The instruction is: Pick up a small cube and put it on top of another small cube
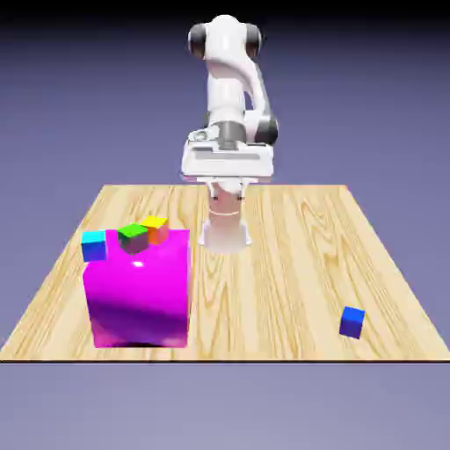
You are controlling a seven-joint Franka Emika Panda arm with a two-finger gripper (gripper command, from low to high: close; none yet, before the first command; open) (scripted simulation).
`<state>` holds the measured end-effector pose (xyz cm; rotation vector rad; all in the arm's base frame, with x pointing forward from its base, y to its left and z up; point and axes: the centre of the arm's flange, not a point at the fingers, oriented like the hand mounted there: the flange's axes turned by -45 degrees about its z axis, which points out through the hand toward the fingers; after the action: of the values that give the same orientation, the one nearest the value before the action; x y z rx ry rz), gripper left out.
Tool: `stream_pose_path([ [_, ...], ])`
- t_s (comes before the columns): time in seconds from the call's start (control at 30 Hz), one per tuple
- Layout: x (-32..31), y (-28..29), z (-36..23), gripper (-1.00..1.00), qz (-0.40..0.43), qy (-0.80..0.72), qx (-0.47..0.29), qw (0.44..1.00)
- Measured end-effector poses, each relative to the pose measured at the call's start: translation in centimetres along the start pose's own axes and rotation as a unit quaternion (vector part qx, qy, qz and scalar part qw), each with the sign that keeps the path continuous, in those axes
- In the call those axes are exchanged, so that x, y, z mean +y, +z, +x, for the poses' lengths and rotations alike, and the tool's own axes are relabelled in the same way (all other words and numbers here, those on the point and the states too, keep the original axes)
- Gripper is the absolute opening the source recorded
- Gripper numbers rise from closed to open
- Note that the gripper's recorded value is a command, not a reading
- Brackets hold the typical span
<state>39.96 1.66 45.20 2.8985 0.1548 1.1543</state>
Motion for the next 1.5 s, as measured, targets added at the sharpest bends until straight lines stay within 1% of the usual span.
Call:
stream_pose_path([
  [0.2, -6.4, 6.0, 1.1, 0.0, 0.038, -0.114, -0.093, 0.988],
  [0.4, -14.0, 11.7, 0.2, 0.0, 0.081, -0.229, -0.178, 0.954],
  [0.63, -23.1, 17.6, -3.4, 0.0, 0.129, -0.351, -0.267, 0.888],
  [0.9, -33.4, 22.7, -10.6, 0.0, 0.182, -0.475, -0.35, 0.787],
  [0.93, -33.4, 22.7, -10.6, 0.0, 0.182, -0.475, -0.35, 0.787],
  [1.07, -33.2, 27.5, -15.5, 0.0, 0.182, -0.475, -0.35, 0.787],
  [1.1, -33.2, 27.6, -15.6, -1.0, 0.182, -0.475, -0.35, 0.787],
  [1.17, -33.2, 27.6, -15.6, -1.0, 0.182, -0.475, -0.35, 0.787],
  [1.3, -33.4, 22.8, -10.6, -1.0, 0.183, -0.475, -0.35, 0.787],
  [1.4, -23.8, 23.0, -4.8, -1.0, 0.121, -0.387, -0.378, 0.832],
  [1.5, -13.5, 21.4, -0.3, -1.0, 0.067, -0.286, -0.401, 0.868],
])
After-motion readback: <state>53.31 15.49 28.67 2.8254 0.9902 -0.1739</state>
